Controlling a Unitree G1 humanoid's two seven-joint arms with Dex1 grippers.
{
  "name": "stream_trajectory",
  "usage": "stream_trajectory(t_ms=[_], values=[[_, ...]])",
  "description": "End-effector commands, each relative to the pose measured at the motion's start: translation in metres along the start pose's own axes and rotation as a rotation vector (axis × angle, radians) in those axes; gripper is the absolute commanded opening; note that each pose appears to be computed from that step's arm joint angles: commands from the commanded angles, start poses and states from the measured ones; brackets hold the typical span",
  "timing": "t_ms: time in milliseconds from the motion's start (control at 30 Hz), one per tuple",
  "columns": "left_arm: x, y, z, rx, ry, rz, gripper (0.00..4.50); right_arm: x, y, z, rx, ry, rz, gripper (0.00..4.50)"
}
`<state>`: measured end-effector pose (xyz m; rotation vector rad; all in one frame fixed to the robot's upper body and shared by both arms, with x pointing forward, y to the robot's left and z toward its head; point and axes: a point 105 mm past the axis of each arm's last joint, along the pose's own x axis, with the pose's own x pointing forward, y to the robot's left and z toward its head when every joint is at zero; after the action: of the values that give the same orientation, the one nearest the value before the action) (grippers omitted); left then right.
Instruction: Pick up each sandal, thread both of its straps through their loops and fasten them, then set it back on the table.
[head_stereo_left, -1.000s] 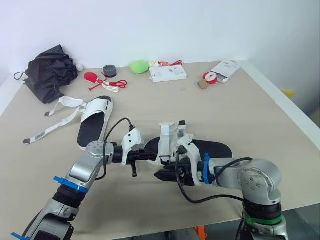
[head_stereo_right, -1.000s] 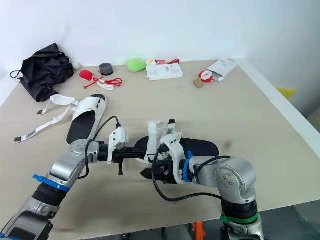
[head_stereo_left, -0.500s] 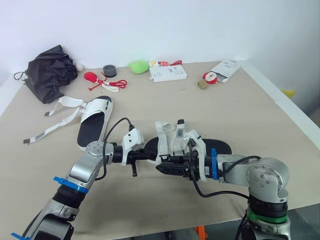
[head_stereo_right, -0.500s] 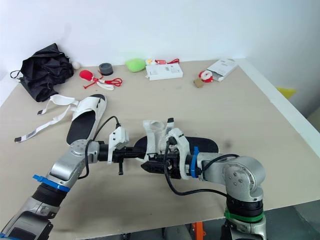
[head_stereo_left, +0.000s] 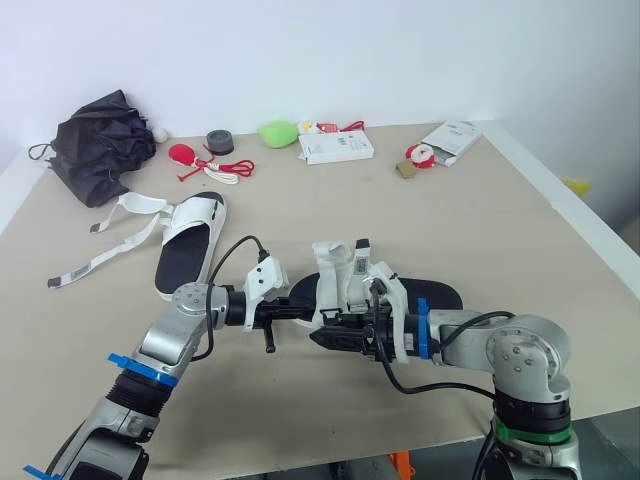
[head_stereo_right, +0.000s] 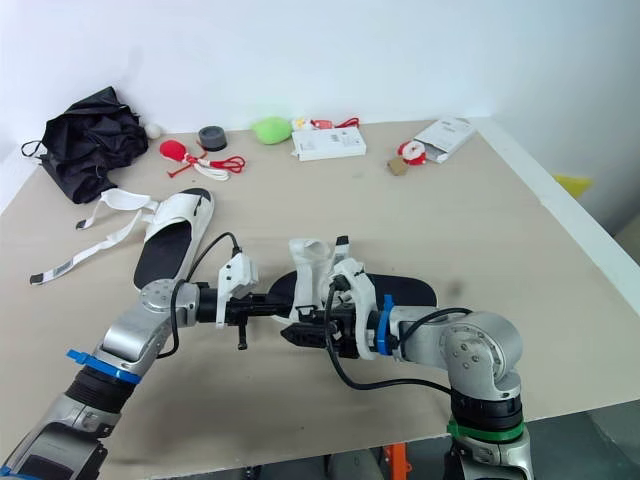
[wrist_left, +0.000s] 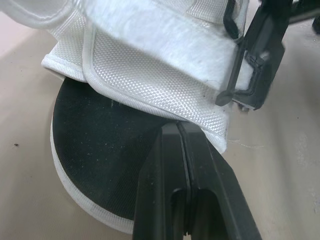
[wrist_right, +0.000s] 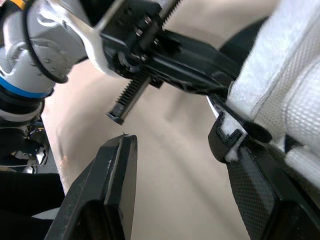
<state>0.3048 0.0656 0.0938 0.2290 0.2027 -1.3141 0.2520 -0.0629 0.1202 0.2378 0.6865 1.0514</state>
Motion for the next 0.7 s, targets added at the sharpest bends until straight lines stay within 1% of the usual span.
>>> stream_trajectory(t_ms=[33,267,400,433,467,500,533,567,600,633,667,700], values=[[0.001,-0.001,-0.027,-0.061,0.092,0.018,0.00,-0.003,-0.007,0.007,-0.007,-0.027,-0.046,2.93],[0.004,-0.003,-0.027,-0.061,0.092,0.013,0.00,-0.003,-0.011,0.013,0.009,-0.054,-0.055,2.93],[0.004,-0.004,-0.027,-0.064,0.091,0.012,0.00,-0.004,-0.019,0.013,0.035,-0.051,-0.080,2.93],[0.004,-0.004,-0.028,-0.065,0.091,0.013,0.00,-0.004,-0.022,0.013,0.041,-0.048,-0.093,2.43],[0.004,-0.005,-0.028,-0.066,0.091,0.014,0.00,-0.004,-0.025,0.013,0.052,-0.047,-0.106,2.22],[0.004,-0.005,-0.028,-0.067,0.091,0.015,0.00,-0.004,-0.027,0.013,0.057,-0.046,-0.110,1.55],[0.004,-0.005,-0.029,-0.067,0.091,0.015,0.00,-0.004,-0.027,0.013,0.059,-0.050,-0.110,1.39],[0.004,-0.005,-0.029,-0.068,0.091,0.017,0.00,-0.003,-0.026,0.013,0.060,-0.050,-0.105,0.90],[0.005,-0.006,-0.029,-0.069,0.090,0.017,0.00,-0.003,-0.025,0.013,0.058,-0.048,-0.100,0.58],[0.005,-0.006,-0.029,-0.069,0.089,0.017,0.00,-0.002,-0.024,0.013,0.055,-0.046,-0.096,0.29],[0.005,-0.006,-0.029,-0.070,0.088,0.017,0.00,-0.002,-0.024,0.012,0.054,-0.046,-0.094,0.11],[0.005,-0.006,-0.029,-0.070,0.088,0.017,0.00,-0.002,-0.023,0.012,0.052,-0.045,-0.092,0.11]])
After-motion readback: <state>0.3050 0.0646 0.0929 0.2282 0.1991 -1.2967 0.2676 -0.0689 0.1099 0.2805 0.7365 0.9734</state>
